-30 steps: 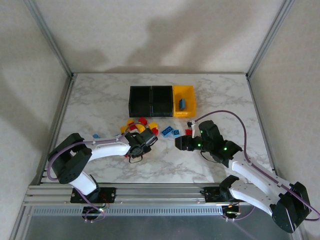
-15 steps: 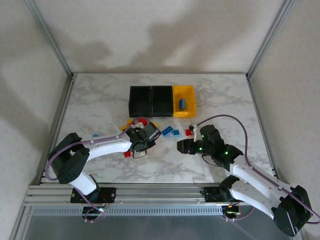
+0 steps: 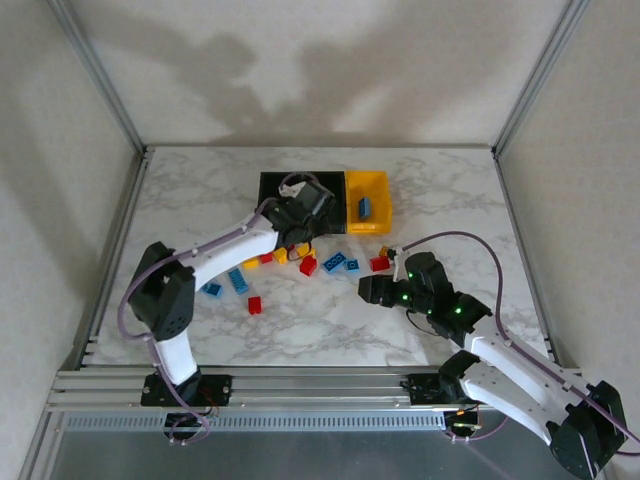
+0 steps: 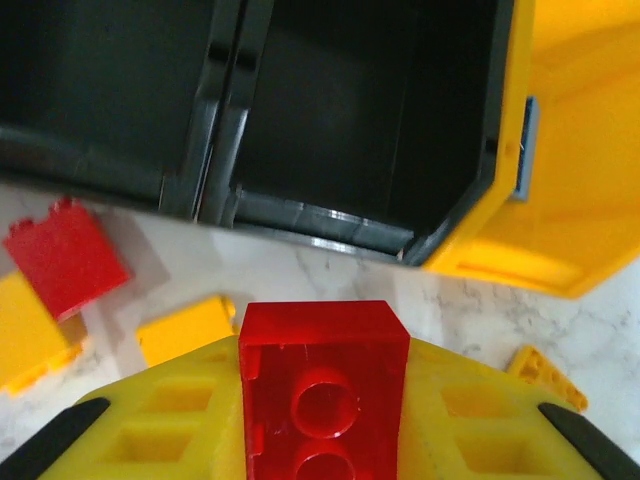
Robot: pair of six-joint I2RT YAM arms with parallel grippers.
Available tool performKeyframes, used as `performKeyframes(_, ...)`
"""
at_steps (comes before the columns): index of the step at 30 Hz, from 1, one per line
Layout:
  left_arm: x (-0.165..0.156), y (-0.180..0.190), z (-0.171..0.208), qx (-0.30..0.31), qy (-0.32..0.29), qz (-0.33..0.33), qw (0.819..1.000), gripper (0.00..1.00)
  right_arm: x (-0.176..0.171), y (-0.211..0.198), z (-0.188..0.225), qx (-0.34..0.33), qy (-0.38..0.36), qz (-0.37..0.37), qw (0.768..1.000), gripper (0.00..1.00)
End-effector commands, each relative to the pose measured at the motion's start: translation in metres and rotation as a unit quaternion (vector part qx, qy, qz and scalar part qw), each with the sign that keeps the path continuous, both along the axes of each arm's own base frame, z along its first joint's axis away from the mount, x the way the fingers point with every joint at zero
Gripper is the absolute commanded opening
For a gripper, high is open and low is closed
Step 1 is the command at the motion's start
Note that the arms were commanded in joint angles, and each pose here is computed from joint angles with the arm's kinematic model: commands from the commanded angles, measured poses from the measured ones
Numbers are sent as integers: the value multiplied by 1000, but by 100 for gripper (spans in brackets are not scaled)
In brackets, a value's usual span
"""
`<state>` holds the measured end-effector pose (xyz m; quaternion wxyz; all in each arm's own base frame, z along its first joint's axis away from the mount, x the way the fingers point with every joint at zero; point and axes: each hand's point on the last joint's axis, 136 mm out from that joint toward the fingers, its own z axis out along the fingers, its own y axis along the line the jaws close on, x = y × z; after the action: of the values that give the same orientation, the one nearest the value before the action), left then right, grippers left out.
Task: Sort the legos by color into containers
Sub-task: Place the lego in the container.
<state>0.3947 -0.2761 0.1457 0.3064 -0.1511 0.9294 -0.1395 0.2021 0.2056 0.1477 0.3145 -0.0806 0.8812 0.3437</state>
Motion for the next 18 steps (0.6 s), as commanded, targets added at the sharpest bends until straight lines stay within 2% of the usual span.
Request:
performKeyframes(1, 17, 0, -6, 55, 10, -37, 998, 29, -1, -5, 1, 2, -1, -17, 1000, 56)
performKeyframes(7, 54, -11, -14, 95, 7, -52, 994, 29, 1, -10, -2, 4, 3, -40, 999, 56)
performKeyframes(18, 89, -20, -46, 125, 27, -53, 990, 30, 11, -11, 2, 3, -3, -61, 998, 56)
